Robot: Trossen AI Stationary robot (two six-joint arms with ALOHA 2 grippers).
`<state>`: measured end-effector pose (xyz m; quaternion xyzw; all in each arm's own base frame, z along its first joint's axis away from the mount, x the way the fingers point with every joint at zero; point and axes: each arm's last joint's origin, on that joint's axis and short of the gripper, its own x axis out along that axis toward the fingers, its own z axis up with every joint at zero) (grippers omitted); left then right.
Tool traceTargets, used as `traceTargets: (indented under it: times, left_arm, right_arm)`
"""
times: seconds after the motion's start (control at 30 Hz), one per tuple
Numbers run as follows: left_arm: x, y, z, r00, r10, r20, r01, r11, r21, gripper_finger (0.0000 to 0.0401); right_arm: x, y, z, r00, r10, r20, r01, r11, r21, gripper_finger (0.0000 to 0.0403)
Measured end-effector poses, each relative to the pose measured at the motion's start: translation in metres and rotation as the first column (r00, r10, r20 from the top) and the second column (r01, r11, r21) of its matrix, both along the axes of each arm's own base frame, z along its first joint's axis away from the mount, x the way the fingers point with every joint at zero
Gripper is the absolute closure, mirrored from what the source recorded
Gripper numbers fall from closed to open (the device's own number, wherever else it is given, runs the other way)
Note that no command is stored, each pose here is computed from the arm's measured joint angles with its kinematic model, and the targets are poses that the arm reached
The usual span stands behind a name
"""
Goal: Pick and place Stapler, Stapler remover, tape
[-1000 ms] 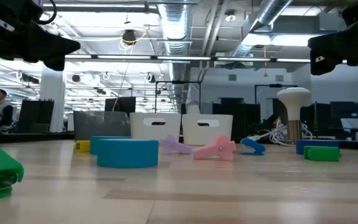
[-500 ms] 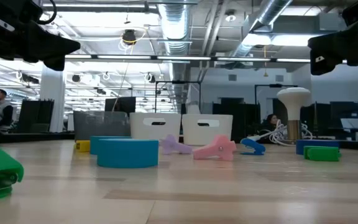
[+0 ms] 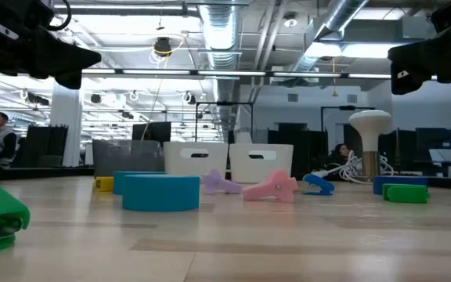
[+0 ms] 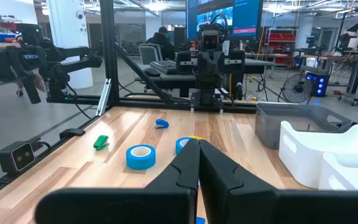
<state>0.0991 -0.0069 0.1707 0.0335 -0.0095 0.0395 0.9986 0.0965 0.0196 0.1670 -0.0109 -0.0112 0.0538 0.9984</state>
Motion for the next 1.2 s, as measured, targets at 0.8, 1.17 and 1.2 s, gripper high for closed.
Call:
traceTargets:
  times: [0.8,1.17,1.2]
  left_arm:
    - [-0.0001,0.0,0.003,0.998,-0.004,0.059,0.023,0.942,-0.334,0.0398]
    - [-0.0002,0.0,0.0038,0.997,-0.002,0.074,0.033,0.907,-0.419,0.0398]
    - [-0.0002,0.0,0.0038,0.997,-0.003,0.074,0.033,0.908,-0.417,0.0398]
  right_arm:
    - [0.0,0.0,0.0001,1.0,0.0,0.001,0.0,1.0,0.0,0.0403]
    - [0.0,-0.0002,0.0009,1.0,-0.002,-0.004,0.002,0.994,0.111,0.0403]
    - [0.0,-0.0002,0.0008,1.0,-0.002,-0.004,0.002,0.994,0.113,0.0403]
